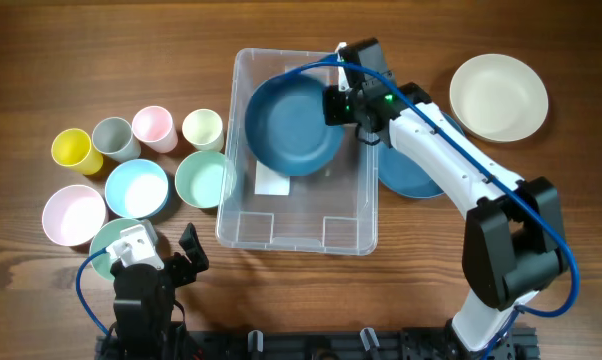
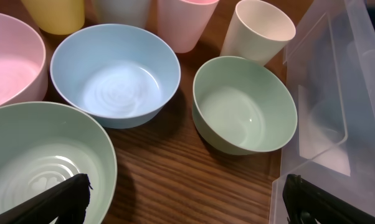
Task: Pack container
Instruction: 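Carry the dark blue bowl with the right gripper into the container, then grasp the second dark blue bowl rim with the right gripper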
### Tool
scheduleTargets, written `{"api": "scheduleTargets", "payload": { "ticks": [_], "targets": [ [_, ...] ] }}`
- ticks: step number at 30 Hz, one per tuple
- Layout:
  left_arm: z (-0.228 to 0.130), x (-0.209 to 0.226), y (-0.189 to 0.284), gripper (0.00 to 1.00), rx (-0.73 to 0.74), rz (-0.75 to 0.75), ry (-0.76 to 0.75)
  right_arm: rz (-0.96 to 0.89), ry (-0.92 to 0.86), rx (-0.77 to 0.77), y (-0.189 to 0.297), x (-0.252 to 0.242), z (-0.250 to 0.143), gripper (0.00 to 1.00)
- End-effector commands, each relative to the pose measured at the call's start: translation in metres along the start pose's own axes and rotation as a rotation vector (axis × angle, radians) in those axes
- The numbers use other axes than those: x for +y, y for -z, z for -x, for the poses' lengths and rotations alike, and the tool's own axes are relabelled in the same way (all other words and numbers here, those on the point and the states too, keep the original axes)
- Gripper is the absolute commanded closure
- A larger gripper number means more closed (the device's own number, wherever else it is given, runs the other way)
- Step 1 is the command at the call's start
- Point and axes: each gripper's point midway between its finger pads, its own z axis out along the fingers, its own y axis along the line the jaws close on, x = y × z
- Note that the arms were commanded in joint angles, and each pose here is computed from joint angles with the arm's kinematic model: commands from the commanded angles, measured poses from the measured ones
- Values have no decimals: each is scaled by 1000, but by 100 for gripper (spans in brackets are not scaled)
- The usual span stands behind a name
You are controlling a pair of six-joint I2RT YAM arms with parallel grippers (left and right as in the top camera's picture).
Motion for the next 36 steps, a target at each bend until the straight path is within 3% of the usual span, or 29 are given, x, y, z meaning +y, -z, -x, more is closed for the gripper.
{"api": "scheduleTargets", "payload": {
  "ticks": [1,5,7,13,18,22,26,30,31,33,34,35,36],
  "targets": [
    [0,0,0,0,-4,-5,6,-17,19,-114,32,0,36,65],
    [0,0,0,0,-4,-5,6,-142,-131,-226,93,-40,60,51],
    [0,0,0,0,-4,-5,6,-186,-223,-247,124,-69,61,50],
    [0,0,0,0,-4,-5,6,-370,-587,-171,181,-191,14,35],
    [0,0,0,0,-4,-5,6,-350,-816,103,165,-241,-67,34],
    [0,0,0,0,-4,-6,6,-282,-838,269,124,-239,-114,34],
    [0,0,0,0,-4,-5,6,-153,-817,339,89,-225,-130,36],
    [0,0,0,0,-4,-5,6,-137,-801,439,67,-209,-161,44],
    [0,0,0,0,-4,-5,6,-137,-807,458,59,-206,-173,53],
    [0,0,0,0,-4,-5,6,-141,-828,467,51,-203,-186,61],
    [0,0,0,0,-4,-5,6,-144,-838,468,48,-203,-191,70],
    [0,0,0,0,-4,-5,6,-145,-844,477,47,-202,-197,87],
    [0,0,0,0,-4,-5,6,-146,-846,480,47,-202,-198,92]
  ]
}}
